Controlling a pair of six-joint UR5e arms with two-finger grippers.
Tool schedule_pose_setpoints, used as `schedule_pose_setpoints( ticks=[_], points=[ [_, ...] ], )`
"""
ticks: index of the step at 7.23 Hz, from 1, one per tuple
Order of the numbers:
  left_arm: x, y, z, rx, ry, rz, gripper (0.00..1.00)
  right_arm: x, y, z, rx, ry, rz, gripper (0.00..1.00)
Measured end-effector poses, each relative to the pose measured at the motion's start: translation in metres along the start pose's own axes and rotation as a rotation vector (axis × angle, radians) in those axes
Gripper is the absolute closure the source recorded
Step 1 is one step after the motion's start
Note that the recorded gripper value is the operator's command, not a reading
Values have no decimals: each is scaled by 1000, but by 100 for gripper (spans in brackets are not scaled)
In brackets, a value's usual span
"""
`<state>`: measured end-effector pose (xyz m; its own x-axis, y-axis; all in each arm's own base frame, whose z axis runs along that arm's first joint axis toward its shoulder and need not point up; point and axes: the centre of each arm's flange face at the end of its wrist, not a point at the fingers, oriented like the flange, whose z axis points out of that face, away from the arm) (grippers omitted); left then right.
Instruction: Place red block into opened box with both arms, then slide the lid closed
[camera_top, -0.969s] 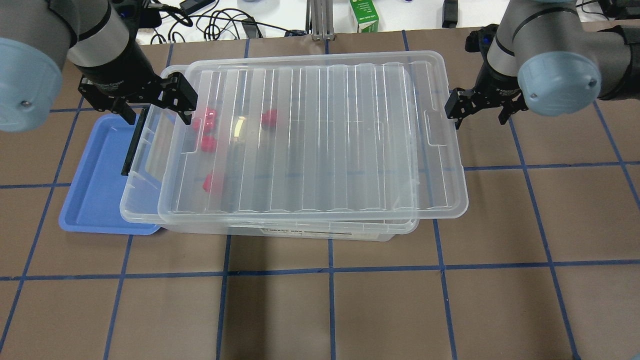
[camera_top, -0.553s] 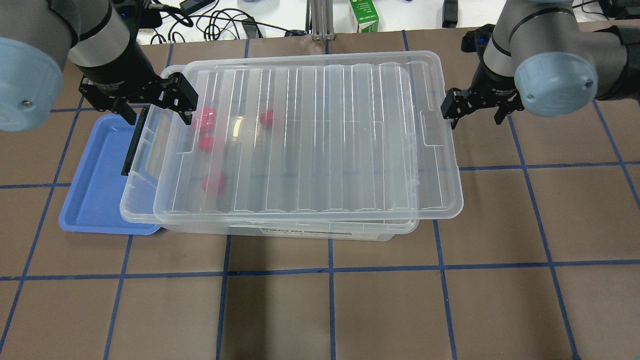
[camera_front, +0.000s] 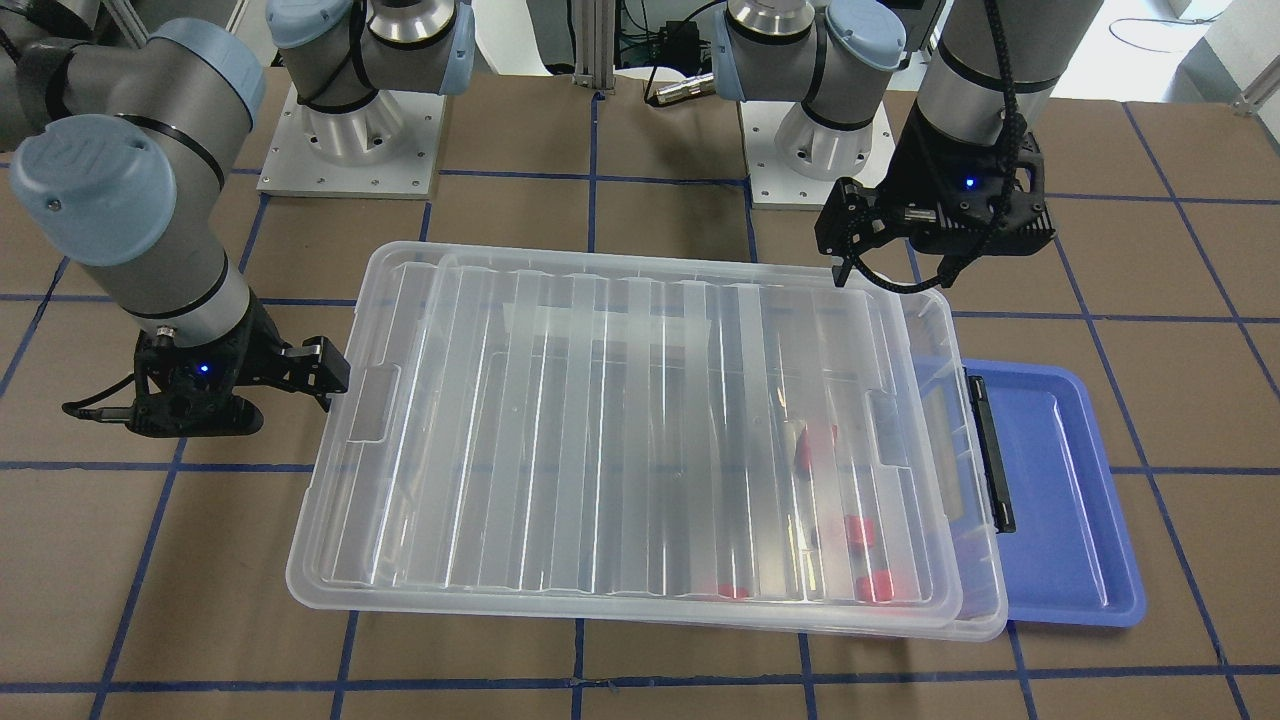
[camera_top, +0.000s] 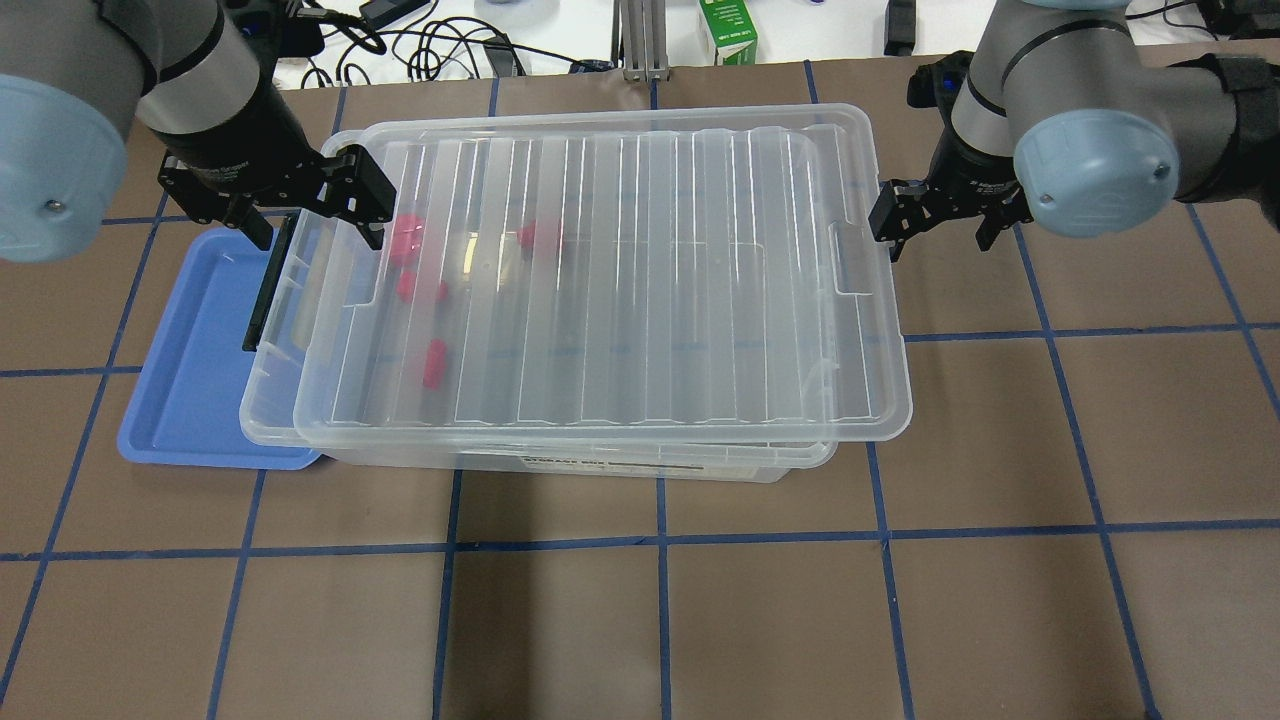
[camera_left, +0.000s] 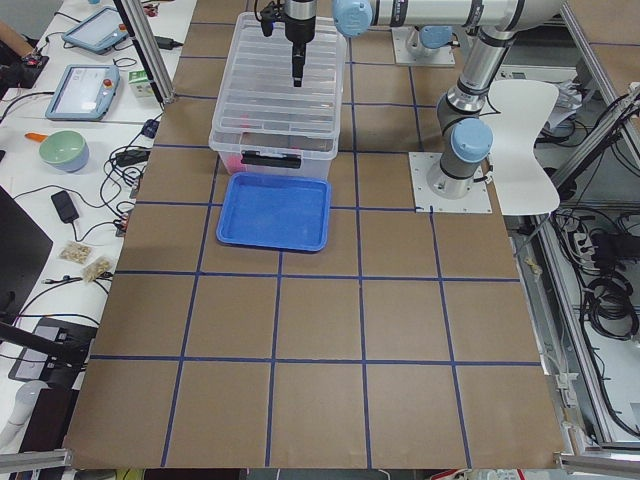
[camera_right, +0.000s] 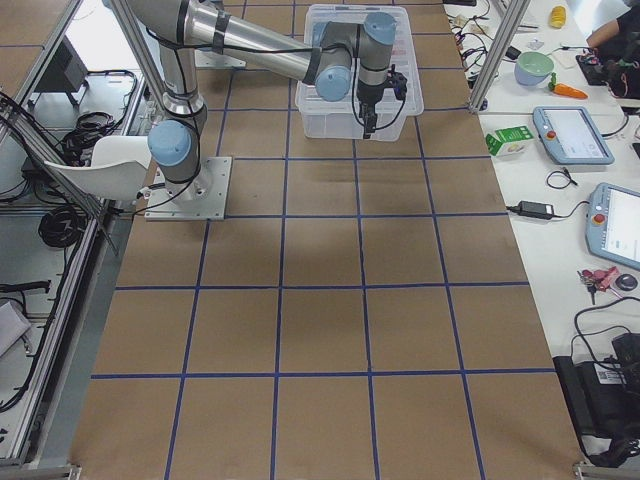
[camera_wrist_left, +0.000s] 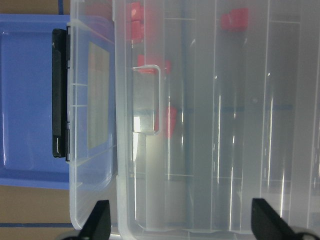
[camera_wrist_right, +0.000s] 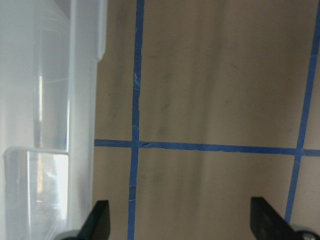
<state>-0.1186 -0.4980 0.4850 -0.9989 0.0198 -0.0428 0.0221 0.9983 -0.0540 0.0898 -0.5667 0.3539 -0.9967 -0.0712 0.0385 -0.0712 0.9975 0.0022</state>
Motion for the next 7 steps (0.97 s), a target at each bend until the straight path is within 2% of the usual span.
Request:
schedule_pose_setpoints(
  ticks=[4,5,7],
  points=[
    [0,0,0,0,-1,-1,0,0,-20,-54,97,16,-5,0],
    [0,0,0,0,-1,-1,0,-10,-20,-59,103,18,-19,0],
    [0,0,-1,2,-1,-1,0,-30,-11,-63,62,7,31,0]
  ],
)
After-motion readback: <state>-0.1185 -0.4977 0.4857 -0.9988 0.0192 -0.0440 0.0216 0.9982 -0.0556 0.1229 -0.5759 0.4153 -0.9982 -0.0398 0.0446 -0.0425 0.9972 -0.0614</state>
